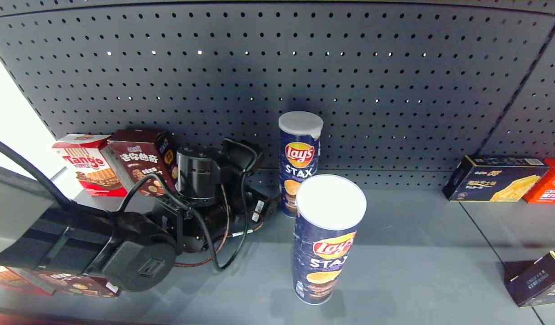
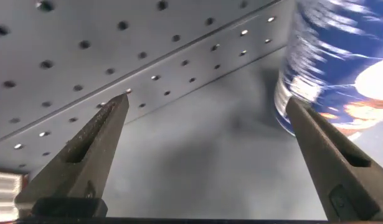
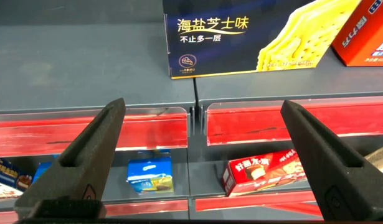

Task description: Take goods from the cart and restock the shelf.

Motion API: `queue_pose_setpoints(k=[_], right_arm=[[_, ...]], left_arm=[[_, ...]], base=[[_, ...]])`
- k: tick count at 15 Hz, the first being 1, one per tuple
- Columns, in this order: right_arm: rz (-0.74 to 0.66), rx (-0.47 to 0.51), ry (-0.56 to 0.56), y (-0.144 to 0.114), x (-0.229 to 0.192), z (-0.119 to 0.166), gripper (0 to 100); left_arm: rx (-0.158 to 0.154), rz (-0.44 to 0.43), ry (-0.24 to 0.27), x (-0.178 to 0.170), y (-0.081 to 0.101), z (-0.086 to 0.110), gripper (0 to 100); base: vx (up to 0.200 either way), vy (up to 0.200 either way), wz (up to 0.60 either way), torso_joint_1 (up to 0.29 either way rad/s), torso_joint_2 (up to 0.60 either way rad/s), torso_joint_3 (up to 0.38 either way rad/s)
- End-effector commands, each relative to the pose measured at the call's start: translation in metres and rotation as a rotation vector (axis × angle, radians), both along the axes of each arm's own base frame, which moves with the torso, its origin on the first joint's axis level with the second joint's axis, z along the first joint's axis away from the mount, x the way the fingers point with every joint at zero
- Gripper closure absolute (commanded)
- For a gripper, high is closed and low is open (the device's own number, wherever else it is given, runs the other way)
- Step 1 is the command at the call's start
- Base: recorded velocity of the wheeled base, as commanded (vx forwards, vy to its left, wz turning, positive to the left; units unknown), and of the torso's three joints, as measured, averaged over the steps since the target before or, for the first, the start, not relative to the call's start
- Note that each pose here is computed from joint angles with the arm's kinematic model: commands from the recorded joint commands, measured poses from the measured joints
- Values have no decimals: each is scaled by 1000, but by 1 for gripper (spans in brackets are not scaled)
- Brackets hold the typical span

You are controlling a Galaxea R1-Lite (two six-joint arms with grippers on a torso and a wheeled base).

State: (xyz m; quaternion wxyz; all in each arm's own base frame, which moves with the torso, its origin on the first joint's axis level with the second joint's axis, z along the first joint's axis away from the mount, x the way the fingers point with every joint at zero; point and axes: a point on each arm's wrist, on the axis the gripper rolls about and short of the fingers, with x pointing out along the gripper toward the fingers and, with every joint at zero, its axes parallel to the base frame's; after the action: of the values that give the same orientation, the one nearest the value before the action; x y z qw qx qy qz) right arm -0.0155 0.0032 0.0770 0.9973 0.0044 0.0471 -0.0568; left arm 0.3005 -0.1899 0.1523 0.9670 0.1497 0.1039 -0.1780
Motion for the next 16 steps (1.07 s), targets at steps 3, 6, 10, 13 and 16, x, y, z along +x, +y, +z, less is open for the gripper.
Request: queue_pose_setpoints(k=[3, 6, 10, 13, 16], right_arm=[[0, 0, 2, 0, 0, 0, 0], [0, 0, 2, 0, 0, 0, 0], [0, 0, 2, 0, 0, 0, 0], [0, 0, 2, 0, 0, 0, 0], [0, 0, 2, 0, 0, 0, 0]], left_arm=[[2, -8, 6, 0, -3, -3, 0], [-1, -15, 7, -2, -6, -3, 0], [-2, -20, 11, -3, -7, -4, 0], [-15, -15, -15, -11, -2, 8, 0], [-60, -4, -104, -36, 16, 50, 0]], base=[[0, 0, 0, 0, 0, 0], [0, 0, 0, 0, 0, 0], [0, 0, 0, 0, 0, 0], [0, 0, 0, 0, 0, 0], [0, 0, 0, 0, 0, 0]])
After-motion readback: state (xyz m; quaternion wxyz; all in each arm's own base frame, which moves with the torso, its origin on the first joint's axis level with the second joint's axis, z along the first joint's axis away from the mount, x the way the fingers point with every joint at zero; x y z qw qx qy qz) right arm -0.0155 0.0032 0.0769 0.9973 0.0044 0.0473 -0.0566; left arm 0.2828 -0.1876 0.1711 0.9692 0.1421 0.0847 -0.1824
